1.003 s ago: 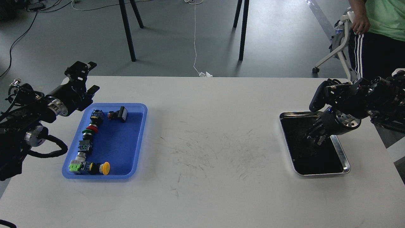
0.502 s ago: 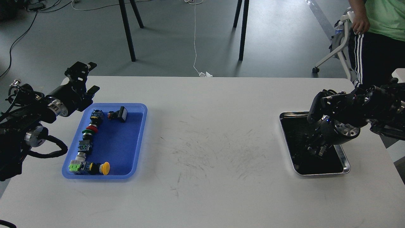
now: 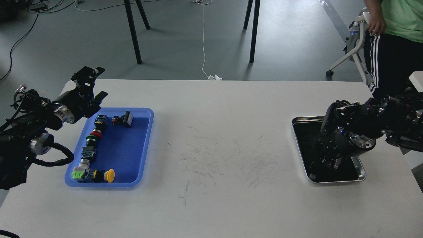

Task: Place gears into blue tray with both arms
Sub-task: 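Lower the gear into the metal tray and open the right hand, then withdraw the right hand upward away from the metal tray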

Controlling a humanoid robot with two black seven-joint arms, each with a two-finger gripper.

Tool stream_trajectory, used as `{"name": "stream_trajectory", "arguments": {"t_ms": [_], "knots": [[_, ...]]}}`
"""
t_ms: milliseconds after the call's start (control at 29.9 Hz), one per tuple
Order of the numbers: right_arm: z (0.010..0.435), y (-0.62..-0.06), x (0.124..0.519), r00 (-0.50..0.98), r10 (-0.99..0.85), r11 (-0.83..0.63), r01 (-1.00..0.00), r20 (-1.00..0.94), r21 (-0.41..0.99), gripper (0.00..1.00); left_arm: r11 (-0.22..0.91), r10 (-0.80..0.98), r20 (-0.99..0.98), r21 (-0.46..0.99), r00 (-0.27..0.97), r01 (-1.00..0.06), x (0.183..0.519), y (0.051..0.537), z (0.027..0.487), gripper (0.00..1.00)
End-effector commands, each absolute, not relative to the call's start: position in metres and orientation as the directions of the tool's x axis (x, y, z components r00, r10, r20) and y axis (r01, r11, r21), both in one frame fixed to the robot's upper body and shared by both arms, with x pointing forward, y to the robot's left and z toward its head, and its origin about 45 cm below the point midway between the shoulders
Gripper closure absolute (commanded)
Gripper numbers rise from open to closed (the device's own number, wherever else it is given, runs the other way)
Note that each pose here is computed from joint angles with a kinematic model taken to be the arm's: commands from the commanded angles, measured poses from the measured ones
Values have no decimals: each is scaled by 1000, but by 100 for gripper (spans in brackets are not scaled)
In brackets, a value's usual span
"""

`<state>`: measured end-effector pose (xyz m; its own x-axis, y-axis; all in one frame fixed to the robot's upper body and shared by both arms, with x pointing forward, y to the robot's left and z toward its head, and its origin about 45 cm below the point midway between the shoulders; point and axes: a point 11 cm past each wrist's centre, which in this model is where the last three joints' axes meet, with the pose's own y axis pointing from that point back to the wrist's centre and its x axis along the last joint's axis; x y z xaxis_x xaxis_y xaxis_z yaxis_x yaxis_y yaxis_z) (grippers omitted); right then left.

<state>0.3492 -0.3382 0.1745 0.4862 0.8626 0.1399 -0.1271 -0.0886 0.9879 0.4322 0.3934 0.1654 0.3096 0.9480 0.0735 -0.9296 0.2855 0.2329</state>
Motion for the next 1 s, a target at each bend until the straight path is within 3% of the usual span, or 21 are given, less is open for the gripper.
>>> {"name": "stream_trajectory", "arguments": {"t_ms": [0,67,167,234,368,435,602,970], "knots": [[176,-340,350,489,861,-86,-130,139,988,67,286,948,74,233,310,-929,432,393,165,2],[176,-341,351,491,860,-82,-133,138,988,56,287,948,72,233,311,-929,432,392,165,2],[178,-342,352,491,860,-81,-139,140,987,54,285,948,75,233,309,-930,432,393,165,2],[179,-342,354,492,859,-79,-143,140,987,44,286,948,73,233,310,-930,432,393,165,2],[182,-343,357,494,857,-78,-153,145,985,42,285,948,73,234,310,-929,432,393,164,2],[189,-344,366,506,846,-83,-183,166,980,36,284,948,74,235,308,-930,432,393,164,2],[219,-338,404,543,782,-142,-322,306,936,24,283,949,70,237,307,-929,430,393,162,2],[296,-324,469,569,487,-325,-586,662,742,14,287,953,36,203,300,-936,434,393,171,2]]}}
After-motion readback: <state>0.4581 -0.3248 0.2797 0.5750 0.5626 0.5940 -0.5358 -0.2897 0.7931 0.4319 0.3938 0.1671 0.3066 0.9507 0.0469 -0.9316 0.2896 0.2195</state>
